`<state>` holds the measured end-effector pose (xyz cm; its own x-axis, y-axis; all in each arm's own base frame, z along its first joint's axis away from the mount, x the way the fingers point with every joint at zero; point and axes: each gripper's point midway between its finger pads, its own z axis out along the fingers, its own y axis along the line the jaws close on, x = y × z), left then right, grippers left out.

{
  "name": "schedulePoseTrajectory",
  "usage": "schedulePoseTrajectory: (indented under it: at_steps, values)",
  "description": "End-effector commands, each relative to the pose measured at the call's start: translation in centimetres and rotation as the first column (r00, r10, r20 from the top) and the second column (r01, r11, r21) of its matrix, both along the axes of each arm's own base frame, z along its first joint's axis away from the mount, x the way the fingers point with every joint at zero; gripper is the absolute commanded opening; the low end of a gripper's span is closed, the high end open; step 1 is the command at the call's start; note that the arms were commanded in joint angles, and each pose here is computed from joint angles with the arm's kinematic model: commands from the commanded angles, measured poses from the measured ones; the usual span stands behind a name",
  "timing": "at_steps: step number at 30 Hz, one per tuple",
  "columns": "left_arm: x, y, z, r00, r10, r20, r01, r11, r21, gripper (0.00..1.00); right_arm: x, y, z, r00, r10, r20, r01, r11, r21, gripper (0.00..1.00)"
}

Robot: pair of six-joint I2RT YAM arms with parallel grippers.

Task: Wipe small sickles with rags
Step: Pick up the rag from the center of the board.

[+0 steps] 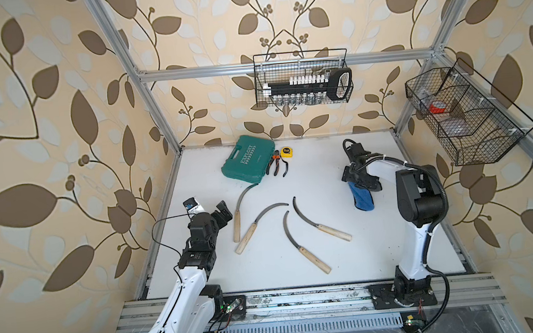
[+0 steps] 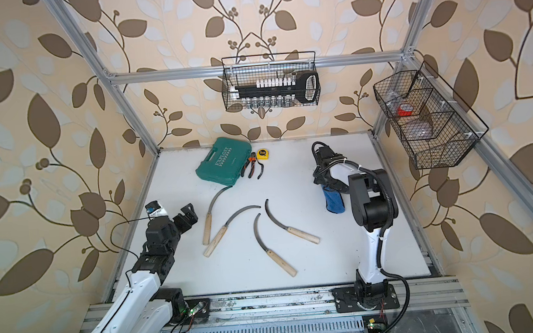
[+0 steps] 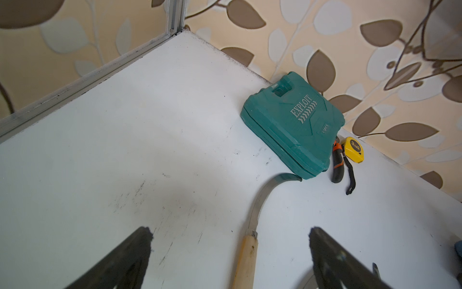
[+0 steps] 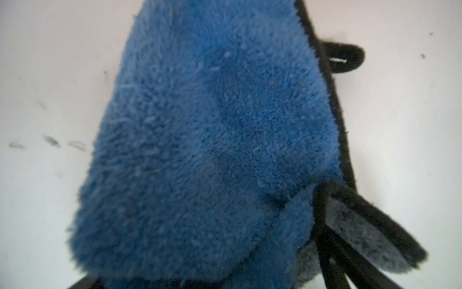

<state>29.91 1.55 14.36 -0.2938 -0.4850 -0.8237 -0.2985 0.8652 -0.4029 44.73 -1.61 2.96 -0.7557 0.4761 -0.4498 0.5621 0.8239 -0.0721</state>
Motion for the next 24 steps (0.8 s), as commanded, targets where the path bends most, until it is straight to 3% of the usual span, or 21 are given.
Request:
schedulePoseTrajectory:
  at_steps: [1, 6, 13, 21, 23, 24]
  values:
    - [0.2, 0.6, 0.9, 0.999, 0.034, 0.027, -0.034, 0.999, 0.002, 0.99, 0.2, -1.1, 1.8, 0.996, -0.056, 0.065, 0.056, 0.998, 0.000, 0.99]
    - [0.1, 0.6, 1.0, 0.999, 0.034, 0.028, -0.034, 0.999, 0.001, 0.99, 1.5, -2.3, 1.8, 0.993, -0.082, 0.083, 0.077, 0.995, 0.064, 0.99]
    - [0.1, 0.6, 0.9, 0.999, 0.035, 0.028, -0.035, 0.999, 0.002, 0.99, 2.4, -4.5, -0.9, 0.989, -0.145, 0.024, 0.141, 0.981, 0.133, 0.99]
    - [0.1, 0.6, 1.0, 0.999, 0.035, 0.030, -0.035, 0.999, 0.001, 0.99, 3.1, -4.6, -3.7, 0.987, -0.144, -0.071, 0.152, 0.979, 0.134, 0.99]
    - [0.1, 0.6, 1.0, 0.999, 0.034, 0.031, -0.034, 0.999, 0.001, 0.99, 3.3, -4.4, -3.5, 0.989, -0.133, -0.061, 0.140, 0.979, 0.145, 0.91]
    - [0.1, 0.6, 1.0, 0.999, 0.034, 0.031, -0.034, 0.999, 0.000, 0.99, 3.3, -4.2, -3.5, 0.990, -0.128, -0.059, 0.136, 0.979, 0.154, 0.80]
